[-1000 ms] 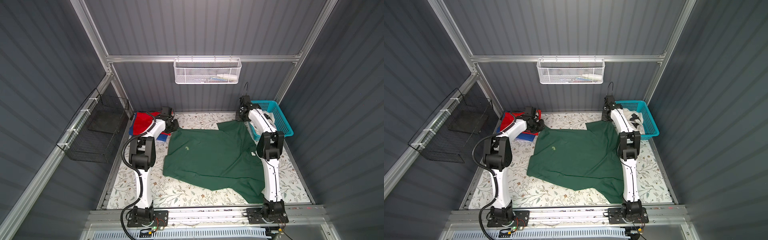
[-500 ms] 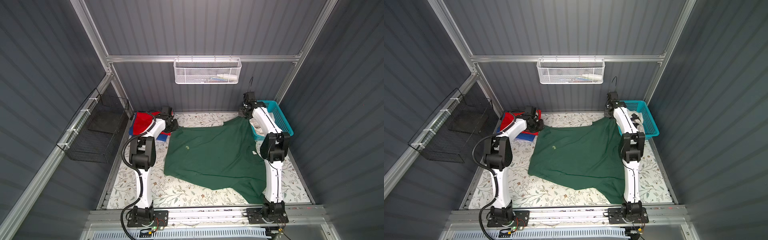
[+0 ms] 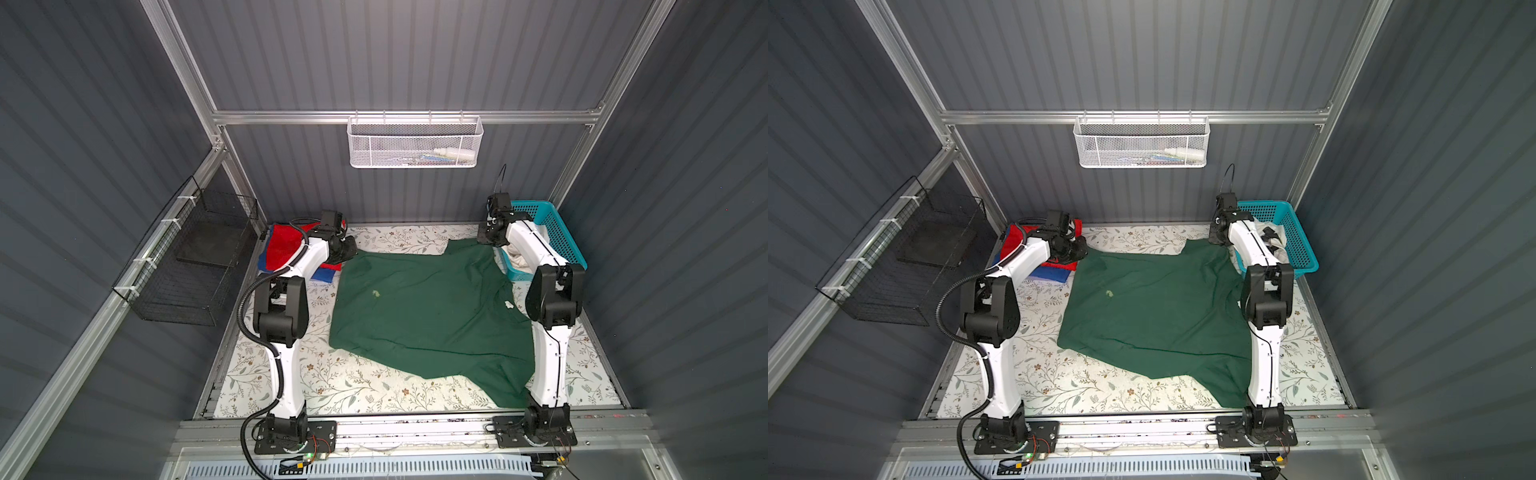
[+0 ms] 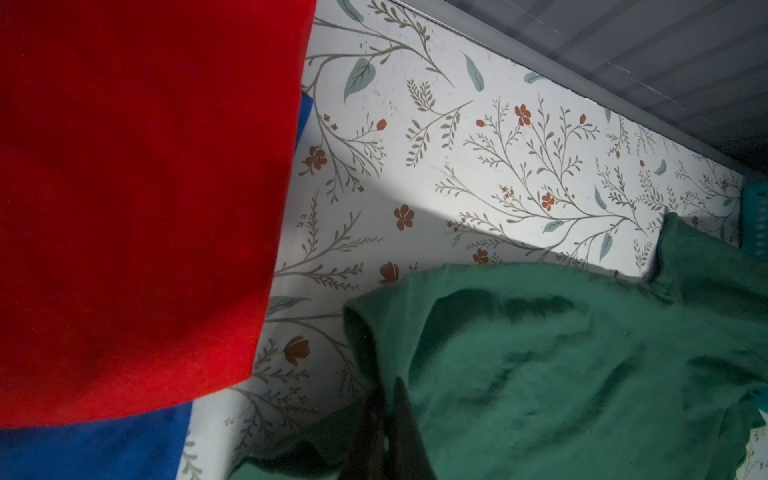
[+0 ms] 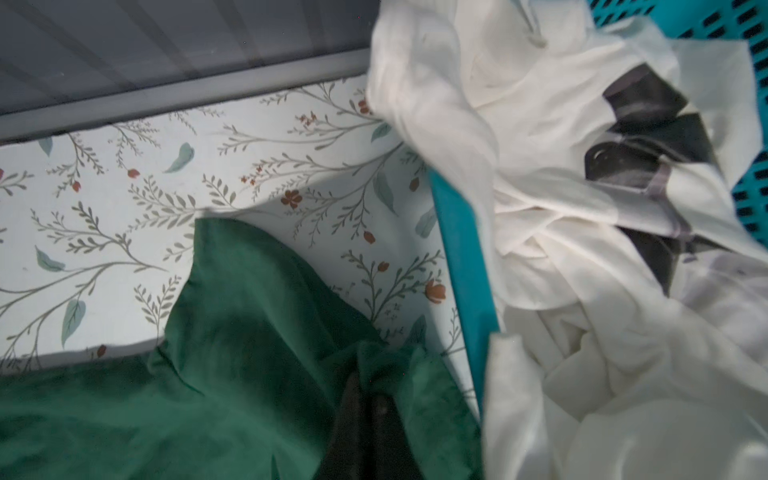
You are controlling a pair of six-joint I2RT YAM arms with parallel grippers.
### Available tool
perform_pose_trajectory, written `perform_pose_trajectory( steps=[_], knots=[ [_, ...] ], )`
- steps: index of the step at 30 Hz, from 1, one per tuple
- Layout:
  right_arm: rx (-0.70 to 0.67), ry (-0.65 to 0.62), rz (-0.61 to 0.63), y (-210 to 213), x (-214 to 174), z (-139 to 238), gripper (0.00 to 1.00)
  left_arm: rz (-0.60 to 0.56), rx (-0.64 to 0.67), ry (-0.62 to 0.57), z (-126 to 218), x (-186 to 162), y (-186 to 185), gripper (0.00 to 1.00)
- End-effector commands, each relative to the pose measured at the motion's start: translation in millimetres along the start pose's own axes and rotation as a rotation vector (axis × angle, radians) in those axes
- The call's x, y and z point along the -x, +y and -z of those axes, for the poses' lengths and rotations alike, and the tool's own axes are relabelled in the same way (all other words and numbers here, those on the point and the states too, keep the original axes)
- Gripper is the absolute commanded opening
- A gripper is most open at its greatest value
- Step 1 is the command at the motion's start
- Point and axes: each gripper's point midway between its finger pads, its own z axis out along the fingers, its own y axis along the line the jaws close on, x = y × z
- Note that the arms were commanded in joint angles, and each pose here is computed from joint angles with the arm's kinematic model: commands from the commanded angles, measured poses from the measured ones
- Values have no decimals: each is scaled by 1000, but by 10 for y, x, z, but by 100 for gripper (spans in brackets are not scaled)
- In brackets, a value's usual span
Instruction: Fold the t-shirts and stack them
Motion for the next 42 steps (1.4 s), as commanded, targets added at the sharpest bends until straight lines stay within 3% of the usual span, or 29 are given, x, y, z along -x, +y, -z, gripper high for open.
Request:
perform_pose_trajectory(
  steps=[1,23,35,42],
  knots=[
    [34,-57,-40,31,70,183,0,14,-44,-32,190,23,-71,0],
    [-11,-36,-133,-261,-793,474,0,65,82,-34,329,-604,399,0],
    [-78,-63,-163,-463,-977,661,0,62,206,-38,208,-657,731,0],
    [-70,0,-192,-461,-1247,583,3,75,217,-41,147,-654,804,0]
  ],
)
